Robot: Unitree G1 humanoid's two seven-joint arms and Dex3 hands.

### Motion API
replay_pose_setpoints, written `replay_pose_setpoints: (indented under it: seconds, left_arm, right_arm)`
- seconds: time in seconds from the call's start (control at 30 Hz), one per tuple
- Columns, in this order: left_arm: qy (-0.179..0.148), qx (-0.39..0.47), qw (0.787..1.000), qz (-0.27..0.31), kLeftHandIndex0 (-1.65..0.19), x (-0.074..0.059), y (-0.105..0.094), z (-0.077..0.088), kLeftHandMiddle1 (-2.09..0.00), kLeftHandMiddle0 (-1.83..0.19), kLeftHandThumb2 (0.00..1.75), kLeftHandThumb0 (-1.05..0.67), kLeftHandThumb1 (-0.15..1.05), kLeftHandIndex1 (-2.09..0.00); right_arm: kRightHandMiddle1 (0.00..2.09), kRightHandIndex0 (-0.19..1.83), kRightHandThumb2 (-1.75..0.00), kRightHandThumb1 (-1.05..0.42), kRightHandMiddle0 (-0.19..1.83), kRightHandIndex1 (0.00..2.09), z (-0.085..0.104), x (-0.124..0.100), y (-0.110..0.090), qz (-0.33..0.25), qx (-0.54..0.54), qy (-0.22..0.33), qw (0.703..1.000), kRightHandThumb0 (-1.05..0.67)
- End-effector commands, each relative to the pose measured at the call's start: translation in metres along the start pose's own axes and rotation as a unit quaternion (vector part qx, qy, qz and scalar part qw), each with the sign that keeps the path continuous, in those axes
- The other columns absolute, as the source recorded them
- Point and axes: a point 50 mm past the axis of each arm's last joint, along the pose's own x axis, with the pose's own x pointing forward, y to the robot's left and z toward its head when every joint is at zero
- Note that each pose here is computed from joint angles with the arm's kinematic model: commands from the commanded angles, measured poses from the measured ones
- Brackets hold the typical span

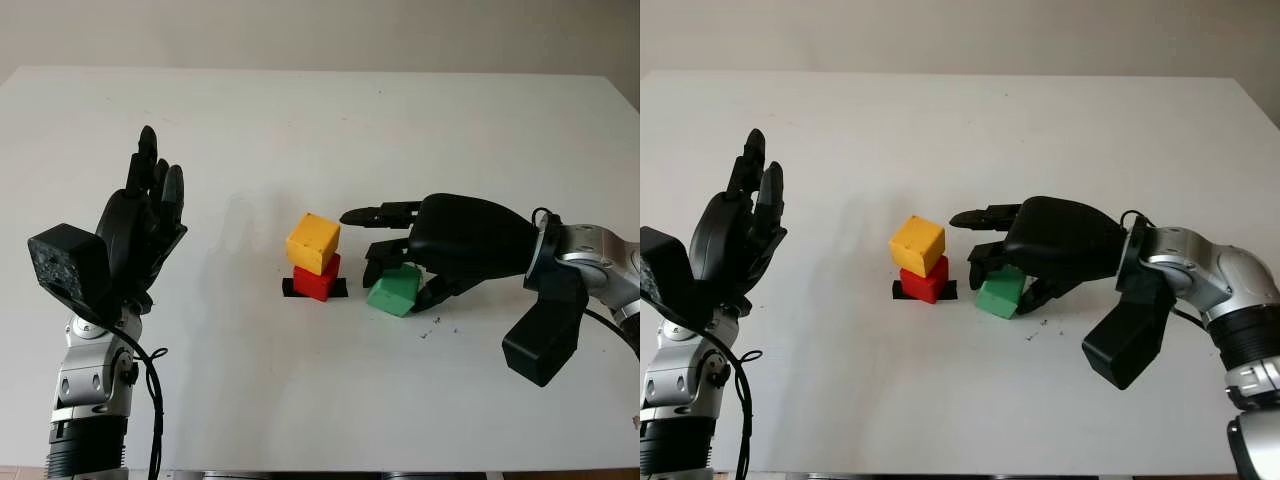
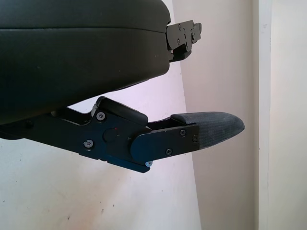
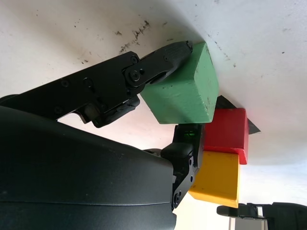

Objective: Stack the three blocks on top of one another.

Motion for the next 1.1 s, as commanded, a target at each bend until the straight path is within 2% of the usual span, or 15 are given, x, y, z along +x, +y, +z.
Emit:
replay_pose_setpoints:
  seconds: [0.0,0.13,0.27,0.47,0.63,0.7,0.87,1.07]
  left_arm:
    - [-0.005,0.005,1.000,0.000,0.19,-0.001,0.003,0.003,0.00,0.19,0.58,-0.81,1.05,0.00]
    - [-0.007,0.007,1.000,-0.004,0.19,-0.001,0.003,0.003,0.00,0.19,0.59,-0.80,1.05,0.00]
    - [-0.006,0.005,1.000,-0.008,0.19,-0.001,0.003,0.004,0.00,0.19,0.60,-0.80,1.05,0.00]
    - [-0.006,0.003,1.000,-0.011,0.19,-0.001,0.003,0.003,0.00,0.19,0.58,-0.81,1.05,0.00]
    - [-0.005,-0.001,1.000,-0.007,0.19,0.001,-0.001,0.003,0.00,0.19,0.58,-0.81,1.05,0.00]
    - [-0.003,-0.004,1.000,-0.008,0.19,0.001,-0.002,0.003,0.00,0.19,0.58,-0.81,1.05,0.00]
    - [0.002,0.001,1.000,-0.009,0.19,0.000,-0.003,0.002,0.00,0.19,0.60,-0.81,1.05,0.00]
    - [0.002,0.000,1.000,-0.009,0.19,-0.001,-0.004,0.001,0.00,0.19,0.62,-0.80,1.05,0.00]
  right_arm:
    - [1.25,0.29,-0.05,-0.92,0.54,0.07,-0.003,0.000,-0.001,0.008,-0.001,0.005,1.000,-0.31]
    - [1.22,0.25,-0.06,-0.93,0.50,0.04,-0.010,0.000,-0.006,0.023,0.017,0.031,0.999,-0.36]
    - [1.19,0.25,-0.05,-0.90,0.53,0.05,-0.021,-0.003,-0.020,0.011,0.044,0.069,0.997,-0.39]
    - [1.15,0.27,-0.05,-0.91,0.49,0.06,-0.044,-0.003,-0.062,-0.008,0.046,0.126,0.991,-0.35]
    - [1.19,0.33,-0.05,-0.89,0.52,0.08,-0.058,0.004,-0.102,-0.014,0.043,0.158,0.986,-0.35]
    - [1.19,0.34,-0.05,-0.88,0.53,0.08,-0.061,0.007,-0.113,-0.018,0.052,0.168,0.984,-0.35]
    - [1.21,0.36,-0.05,-0.87,0.56,0.08,-0.064,0.017,-0.137,-0.037,0.103,0.169,0.979,-0.35]
    - [1.37,0.37,-0.05,-0.87,0.51,0.07,-0.061,0.029,-0.158,-0.038,0.133,0.158,0.978,-0.40]
